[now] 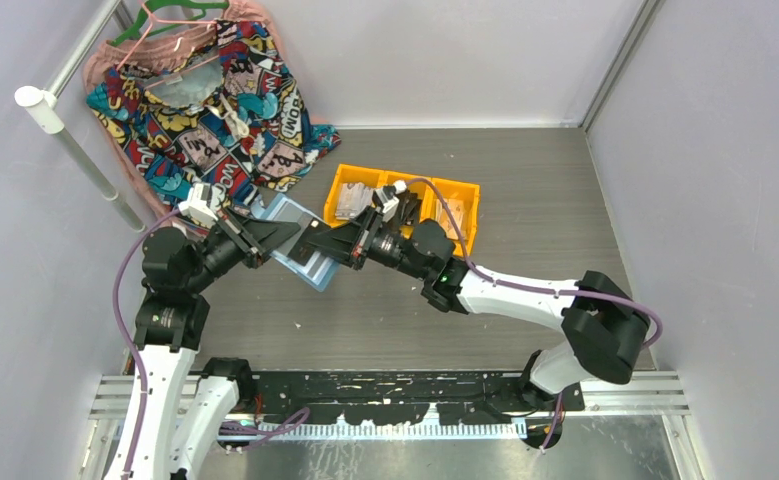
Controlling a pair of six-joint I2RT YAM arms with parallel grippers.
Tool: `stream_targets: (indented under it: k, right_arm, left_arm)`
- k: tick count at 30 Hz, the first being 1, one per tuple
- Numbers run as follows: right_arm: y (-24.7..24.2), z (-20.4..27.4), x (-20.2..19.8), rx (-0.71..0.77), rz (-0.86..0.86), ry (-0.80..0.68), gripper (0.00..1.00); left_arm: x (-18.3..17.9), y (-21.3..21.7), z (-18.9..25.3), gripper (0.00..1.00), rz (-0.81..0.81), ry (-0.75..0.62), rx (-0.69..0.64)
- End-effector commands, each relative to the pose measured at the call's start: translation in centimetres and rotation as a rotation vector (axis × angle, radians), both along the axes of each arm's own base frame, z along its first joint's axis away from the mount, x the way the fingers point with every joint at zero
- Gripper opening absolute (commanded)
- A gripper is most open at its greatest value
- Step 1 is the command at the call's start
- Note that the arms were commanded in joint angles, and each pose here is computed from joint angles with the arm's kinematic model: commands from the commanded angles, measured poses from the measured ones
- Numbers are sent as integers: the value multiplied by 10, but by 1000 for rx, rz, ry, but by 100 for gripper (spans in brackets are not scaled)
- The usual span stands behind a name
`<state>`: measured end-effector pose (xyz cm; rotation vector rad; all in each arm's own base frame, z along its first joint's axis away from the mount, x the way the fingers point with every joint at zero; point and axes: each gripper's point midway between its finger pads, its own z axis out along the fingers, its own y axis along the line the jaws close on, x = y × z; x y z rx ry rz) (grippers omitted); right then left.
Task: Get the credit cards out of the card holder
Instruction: Remove the credit card from the card holder, then place the credit card in the storage box.
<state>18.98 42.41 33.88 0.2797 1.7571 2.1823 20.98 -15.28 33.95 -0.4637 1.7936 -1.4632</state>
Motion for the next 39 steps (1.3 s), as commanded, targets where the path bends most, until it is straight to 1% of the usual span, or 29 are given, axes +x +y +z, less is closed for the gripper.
stream_targets:
  k: [1,5,8,11,14,16,20,22,25,27,32,33,35,36,39]
  right_arm:
    - [-13,18,-3,39,-18,-43,1]
    - [-37,-3,5,-73,-60,-42,1]
    - [-67,-23,17,-224,-99,-53,1]
    - [-99,-48,42,-414,-158,-73,1]
    - [-137,-85,76,-724,-239,-87,1]
    - [-160,-107,98,-891,-277,-68,1]
    - [-187,-139,140,-1104,-302,-41,1]
    - [-192,-155,159,-1194,-302,-39,1]
    - [-186,-174,182,-1262,-260,-42,1]
    - [-179,-197,195,-1302,-214,-16,1]
    - [-161,-216,218,-1294,-171,-5,1]
    - [-159,-216,223,-1287,-180,-10,5]
    - [-157,-214,230,-1286,-206,-18,19]
    - [-157,-211,233,-1281,-221,-26,25]
    - [-157,-183,235,-1228,-285,-59,42]
  left_arm:
    - [-1,4,30,0,28,-148,46]
    - [12,22,26,0,146,-200,178]
    - [21,36,24,0,219,-250,299]
    - [27,44,13,0,245,-266,390]
    - [28,41,0,0,208,-261,423]
    - [25,35,-5,0,163,-264,420]
    - [11,16,0,0,31,-315,383]
    - [4,9,3,0,-21,-332,362]
    - [-5,1,8,0,-85,-353,328]
    - [-13,-5,11,0,-136,-365,296]
    - [-31,-16,21,0,-243,-397,241]
    - [-33,-17,22,0,-255,-400,237]
    - [-37,-19,25,0,-273,-408,231]
    - [-40,-19,26,0,-281,-414,227]
    - [-44,-20,31,0,-286,-431,220]
